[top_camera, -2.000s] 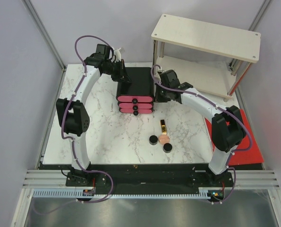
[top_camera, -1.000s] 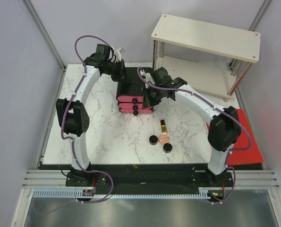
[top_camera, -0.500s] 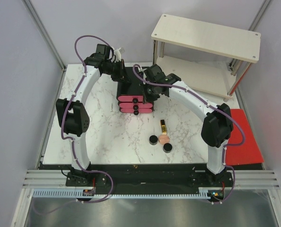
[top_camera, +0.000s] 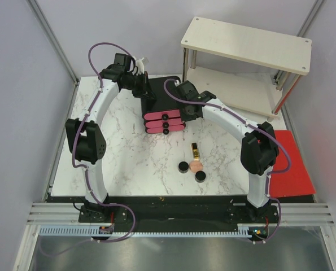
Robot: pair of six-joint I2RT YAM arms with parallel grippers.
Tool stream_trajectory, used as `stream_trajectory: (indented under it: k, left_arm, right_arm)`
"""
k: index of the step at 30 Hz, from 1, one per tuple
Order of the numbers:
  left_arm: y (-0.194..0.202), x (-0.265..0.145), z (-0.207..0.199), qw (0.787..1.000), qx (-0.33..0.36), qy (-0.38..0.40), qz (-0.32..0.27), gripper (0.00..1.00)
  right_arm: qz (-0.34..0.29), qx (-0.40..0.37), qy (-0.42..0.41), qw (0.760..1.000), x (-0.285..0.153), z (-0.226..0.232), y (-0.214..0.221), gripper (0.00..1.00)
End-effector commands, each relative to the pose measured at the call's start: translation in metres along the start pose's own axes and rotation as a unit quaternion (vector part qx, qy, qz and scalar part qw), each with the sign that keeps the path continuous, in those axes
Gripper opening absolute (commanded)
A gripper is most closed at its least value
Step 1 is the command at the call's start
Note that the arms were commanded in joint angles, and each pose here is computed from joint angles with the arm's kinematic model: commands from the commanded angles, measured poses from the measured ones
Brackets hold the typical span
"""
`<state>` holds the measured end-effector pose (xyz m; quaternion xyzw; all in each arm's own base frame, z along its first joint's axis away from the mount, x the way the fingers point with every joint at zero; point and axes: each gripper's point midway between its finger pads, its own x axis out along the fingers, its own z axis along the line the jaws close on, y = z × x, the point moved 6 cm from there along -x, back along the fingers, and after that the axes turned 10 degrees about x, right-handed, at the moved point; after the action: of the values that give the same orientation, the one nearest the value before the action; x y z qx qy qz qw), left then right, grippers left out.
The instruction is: Organize the makeup
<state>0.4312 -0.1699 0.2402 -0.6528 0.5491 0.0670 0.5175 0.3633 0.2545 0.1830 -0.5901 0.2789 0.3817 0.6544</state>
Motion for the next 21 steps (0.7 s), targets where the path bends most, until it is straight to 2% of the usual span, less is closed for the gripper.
stream_trajectory:
  k: [1,4,10,12,16,17,21]
  left_arm:
    - [0.065,0.019,0.033,0.988,-0.034,-0.058,0.140,0.08]
    - [0.067,0.019,0.033,0.988,-0.036,-0.060,0.141,0.08]
    - [0.068,0.022,0.036,0.987,-0.043,-0.066,0.143,0.08]
    - [0.069,0.023,0.036,0.987,-0.044,-0.066,0.143,0.08]
    - [0.070,0.024,0.038,0.986,-0.046,-0.067,0.145,0.09]
    - [0.071,0.025,0.039,0.986,-0.047,-0.067,0.146,0.08]
    - [0.073,0.027,0.040,0.985,-0.048,-0.066,0.149,0.08]
  right_arm:
    - [-0.108,0.040,0.033,0.993,0.003,-0.009,-0.038,0.00]
    - [-0.112,0.031,0.010,0.993,-0.001,-0.004,-0.040,0.00]
    - [-0.076,-0.012,-0.072,0.994,-0.021,0.004,-0.019,0.01]
    - [-0.054,-0.032,-0.119,0.991,-0.020,0.007,0.000,0.06]
    - [-0.023,-0.042,-0.176,0.983,-0.028,0.012,0.022,0.32]
    - [-0.014,-0.043,-0.184,0.982,-0.028,0.014,0.027,0.36]
    - [-0.002,-0.048,-0.208,0.977,-0.023,0.023,0.039,0.40]
